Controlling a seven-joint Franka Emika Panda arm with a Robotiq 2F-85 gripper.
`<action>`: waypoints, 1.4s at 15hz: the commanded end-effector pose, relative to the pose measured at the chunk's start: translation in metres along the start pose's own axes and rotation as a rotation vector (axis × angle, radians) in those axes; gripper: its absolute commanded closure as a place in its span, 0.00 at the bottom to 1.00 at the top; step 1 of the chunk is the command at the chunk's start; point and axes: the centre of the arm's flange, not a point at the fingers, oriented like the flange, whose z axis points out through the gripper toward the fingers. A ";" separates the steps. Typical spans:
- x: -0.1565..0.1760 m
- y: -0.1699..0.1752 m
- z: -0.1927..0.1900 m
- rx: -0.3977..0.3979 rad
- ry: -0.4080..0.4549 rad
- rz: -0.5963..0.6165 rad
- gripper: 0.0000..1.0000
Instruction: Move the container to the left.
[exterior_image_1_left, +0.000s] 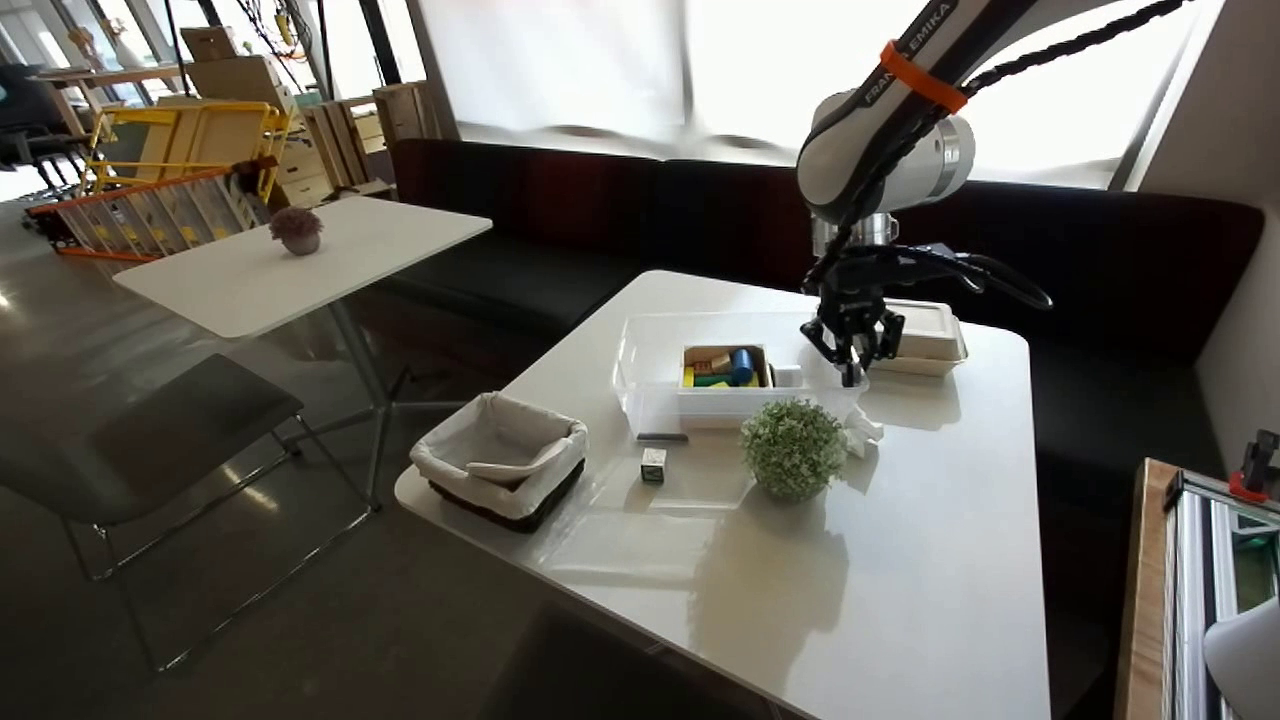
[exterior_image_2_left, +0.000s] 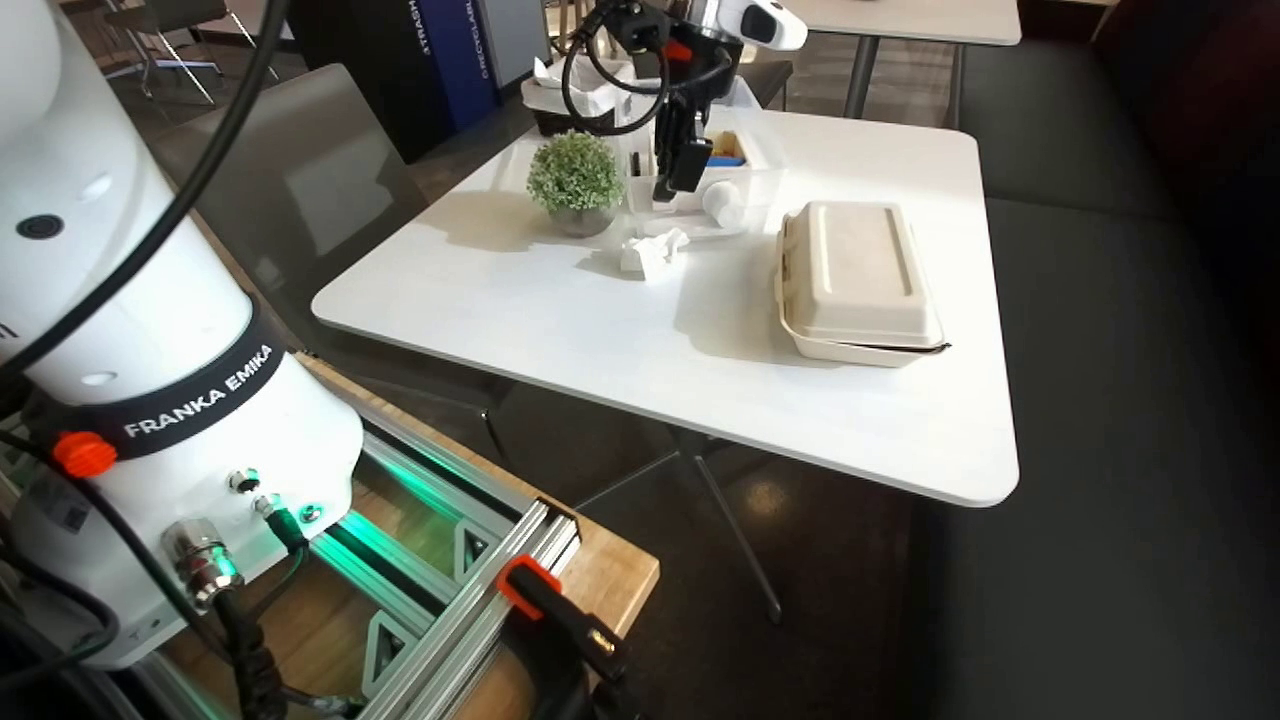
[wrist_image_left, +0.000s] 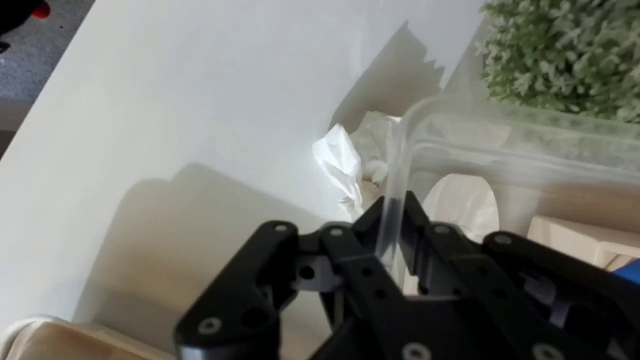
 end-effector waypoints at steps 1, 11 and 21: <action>-0.024 0.001 0.002 0.024 -0.025 0.094 0.98; -0.059 0.004 0.014 0.035 -0.103 0.201 0.98; -0.083 0.002 0.034 0.052 -0.203 0.187 0.98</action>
